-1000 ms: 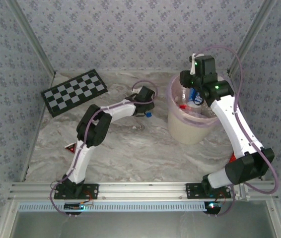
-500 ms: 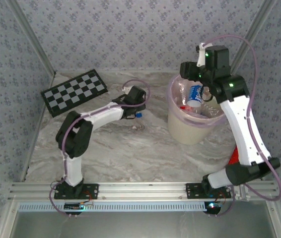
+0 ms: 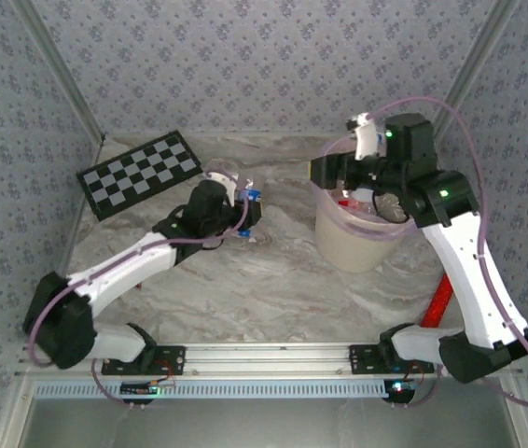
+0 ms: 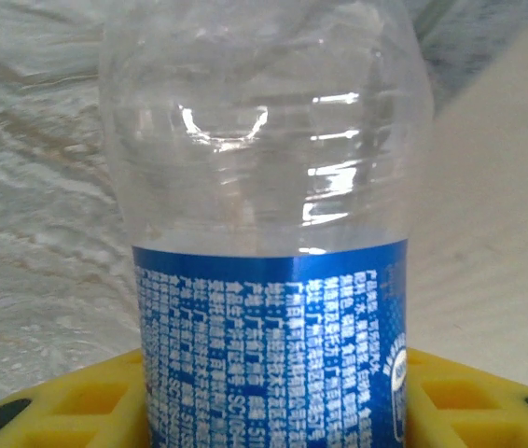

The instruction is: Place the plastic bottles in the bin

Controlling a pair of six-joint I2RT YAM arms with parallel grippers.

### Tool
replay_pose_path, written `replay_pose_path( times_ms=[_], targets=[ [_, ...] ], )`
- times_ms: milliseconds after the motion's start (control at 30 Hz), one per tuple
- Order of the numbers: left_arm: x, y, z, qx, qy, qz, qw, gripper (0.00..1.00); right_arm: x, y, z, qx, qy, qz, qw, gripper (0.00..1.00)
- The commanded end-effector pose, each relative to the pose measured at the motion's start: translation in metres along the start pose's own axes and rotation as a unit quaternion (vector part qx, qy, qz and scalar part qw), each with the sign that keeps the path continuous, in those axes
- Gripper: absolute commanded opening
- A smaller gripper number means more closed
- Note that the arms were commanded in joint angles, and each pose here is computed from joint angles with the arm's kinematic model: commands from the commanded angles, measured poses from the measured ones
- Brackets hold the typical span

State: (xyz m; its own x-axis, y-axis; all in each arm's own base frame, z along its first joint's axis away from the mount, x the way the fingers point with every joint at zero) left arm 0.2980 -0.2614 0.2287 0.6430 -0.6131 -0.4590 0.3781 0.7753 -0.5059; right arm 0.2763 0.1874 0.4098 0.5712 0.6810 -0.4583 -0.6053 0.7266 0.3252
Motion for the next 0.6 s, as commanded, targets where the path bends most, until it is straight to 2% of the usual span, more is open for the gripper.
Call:
replay_pose_path(
  times_ms=[0, 233, 433, 567],
  targets=[
    [-0.035, -0.037, 0.009, 0.041, -0.034, -0.109, 0.993, 0.28, 0.017, 0.022, -0.008, 0.003, 0.016, 0.055, 0.998, 0.79],
    [-0.079, -0.062, 0.019, 0.032, -0.089, -0.198, 0.975, 0.28, 0.054, 0.056, -0.024, 0.001, 0.039, 0.133, 0.990, 0.92],
    [-0.088, -0.081, 0.032, 0.013, -0.118, -0.257, 0.959, 0.26, 0.067, 0.070, -0.031, 0.016, 0.034, 0.173, 0.984, 0.97],
    [-0.087, -0.093, 0.034, 0.013, -0.122, -0.292, 0.948, 0.26, 0.075, 0.067, -0.029, 0.023, 0.027, 0.171, 0.985, 0.97]
  ],
)
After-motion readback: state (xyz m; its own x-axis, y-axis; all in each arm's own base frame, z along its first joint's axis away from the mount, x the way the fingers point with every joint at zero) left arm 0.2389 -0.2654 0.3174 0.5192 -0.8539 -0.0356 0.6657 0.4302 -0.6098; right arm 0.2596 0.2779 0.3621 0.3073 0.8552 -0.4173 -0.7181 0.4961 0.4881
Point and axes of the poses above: each hand's point on the last joint's axis, 136 mm out from that joint toward the fingers, its own x axis out along the fingers, its own y axis along the line the jaws close on, z = x × y, the point moved 2 cm from there along -x, back along the fingers, and after that the axes turned 5 degrees about -x, right-handed, at the moved point
